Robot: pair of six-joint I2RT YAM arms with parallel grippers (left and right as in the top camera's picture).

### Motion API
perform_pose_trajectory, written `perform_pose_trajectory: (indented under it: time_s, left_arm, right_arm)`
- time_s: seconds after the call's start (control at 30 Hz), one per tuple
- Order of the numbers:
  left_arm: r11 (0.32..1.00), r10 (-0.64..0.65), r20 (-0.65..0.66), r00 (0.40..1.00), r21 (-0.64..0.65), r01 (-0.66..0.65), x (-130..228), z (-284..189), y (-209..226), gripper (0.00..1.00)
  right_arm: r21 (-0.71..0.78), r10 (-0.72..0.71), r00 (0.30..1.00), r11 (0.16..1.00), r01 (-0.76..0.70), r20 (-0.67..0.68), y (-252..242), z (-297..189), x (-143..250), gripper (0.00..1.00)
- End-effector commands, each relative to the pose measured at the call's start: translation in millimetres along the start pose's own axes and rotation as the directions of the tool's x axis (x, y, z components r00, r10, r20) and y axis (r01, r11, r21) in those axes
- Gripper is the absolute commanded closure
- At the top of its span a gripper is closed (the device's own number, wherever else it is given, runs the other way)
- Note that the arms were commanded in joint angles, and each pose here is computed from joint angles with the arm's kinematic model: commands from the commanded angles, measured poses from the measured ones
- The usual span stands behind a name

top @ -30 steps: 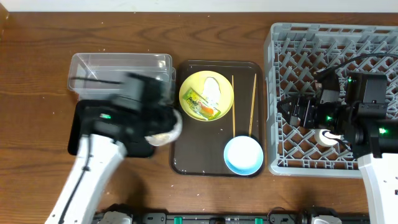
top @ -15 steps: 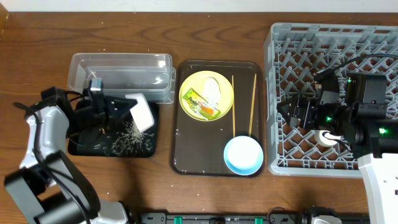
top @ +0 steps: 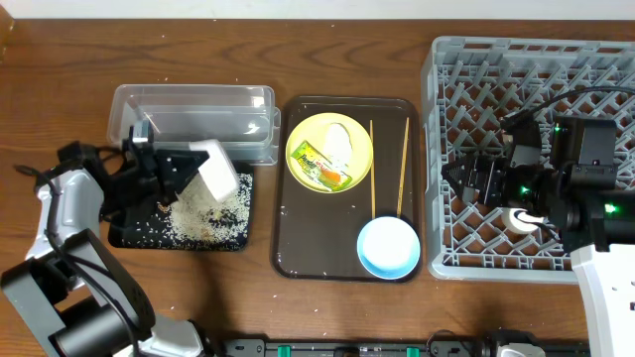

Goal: Sort waste into correct bins and load items into the dishwasher rack
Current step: 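Tip the pink bowl to pour rice onto the black tray, then return the pink bowl to the brown tray with left gripper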

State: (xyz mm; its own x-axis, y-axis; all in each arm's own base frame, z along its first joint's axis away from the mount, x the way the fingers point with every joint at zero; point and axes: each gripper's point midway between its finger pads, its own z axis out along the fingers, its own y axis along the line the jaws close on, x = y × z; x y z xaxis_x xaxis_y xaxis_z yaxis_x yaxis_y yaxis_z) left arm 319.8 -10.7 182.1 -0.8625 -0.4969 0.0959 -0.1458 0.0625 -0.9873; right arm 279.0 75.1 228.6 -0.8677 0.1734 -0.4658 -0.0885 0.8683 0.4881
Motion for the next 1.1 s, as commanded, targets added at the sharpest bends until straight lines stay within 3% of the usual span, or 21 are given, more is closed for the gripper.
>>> perform_pose_trajectory:
  time_s: [0.0, 0.07, 0.13, 0.23, 0.33, 0.37, 0.4, 0.43, 0.47, 0.53, 0.6, 0.63, 0.73, 0.9, 1.07]
  left_arm:
    - [0.997, -0.022, -0.005, 1.000, 0.076, 0.023, 9, 0, -12, 0.94]
    - [0.995, 0.102, -0.001, 0.995, 0.023, -0.102, 7, -1, -3, 0.94]
    - [0.999, 0.012, 0.000, 1.000, -0.038, -0.012, 2, -3, 12, 0.94]
    - [0.994, -0.073, -0.009, 0.997, 0.077, 0.073, 14, -1, -9, 0.94]
    - [0.992, 0.124, -0.004, 0.992, 0.010, -0.124, 12, -3, 0, 0.94]
    - [0.995, 0.090, -0.007, 0.996, -0.052, -0.090, 8, -5, 12, 0.94]
    - [0.995, -0.049, 0.001, 0.999, -0.083, 0.049, 7, -7, 20, 0.94]
    - [0.993, -0.115, -0.002, 0.993, -0.036, 0.115, 11, -6, 13, 0.94]
    - [0.994, -0.096, -0.003, 0.995, 0.059, 0.096, 15, -4, -4, 0.94]
    - [0.997, -0.007, -0.010, 1.000, 0.077, 0.008, 23, -1, -14, 0.94]
    - [0.997, 0.079, -0.038, 0.996, -0.017, -0.079, 24, -1, 0, 0.94]
    - [0.997, 0.044, -0.050, 0.998, -0.058, -0.047, 26, -1, 7, 0.94]
    - [0.998, -0.001, -0.078, 0.997, -0.068, -0.005, 37, 2, 4, 0.94]
    - [0.977, 0.098, -0.210, 0.973, -0.166, -0.134, 74, 20, -2, 0.94]
    - [0.861, 0.116, -0.343, 0.932, -0.433, -0.266, 98, 49, 25, 0.94]
  right_arm:
    - [-0.003, -0.020, 1.000, 1.000, 0.020, -0.007, 4, -1, 1, 0.17]
    - [-0.002, -0.017, 1.000, 1.000, 0.017, -0.012, 4, -1, 2, 0.17]
    - [-0.003, -0.018, 1.000, 1.000, 0.018, -0.009, 4, -1, 1, 0.17]
    - [-0.003, -0.019, 1.000, 1.000, 0.019, -0.008, 4, -1, 1, 0.17]
    - [-0.002, -0.017, 1.000, 1.000, 0.017, -0.012, 4, -1, 2, 0.17]
    - [-0.003, -0.018, 1.000, 1.000, 0.018, -0.011, 4, -1, 2, 0.16]
    - [-0.003, -0.019, 1.000, 1.000, 0.019, -0.008, 4, -1, 1, 0.16]
    - [-0.004, -0.019, 1.000, 1.000, 0.019, -0.008, 4, -1, 1, 0.16]
    - [-0.003, -0.019, 1.000, 1.000, 0.019, -0.008, 4, -1, 1, 0.16]
    - [-0.002, -0.022, 1.000, 1.000, 0.022, -0.010, 4, -1, 2, 0.16]
    - [-0.003, -0.022, 1.000, 1.000, 0.022, -0.009, 4, -1, 1, 0.16]
    - [-0.003, -0.024, 1.000, 1.000, 0.024, -0.007, 4, -1, 1, 0.16]
    - [-0.005, -0.026, 1.000, 1.000, 0.026, -0.001, 4, -1, -1, 0.16]
    - [-0.007, -0.036, 0.999, 0.999, 0.036, 0.015, 5, -1, -5, 0.16]
    - [-0.011, -0.052, 0.998, 0.999, 0.053, 0.047, 7, -1, -13, 0.15]
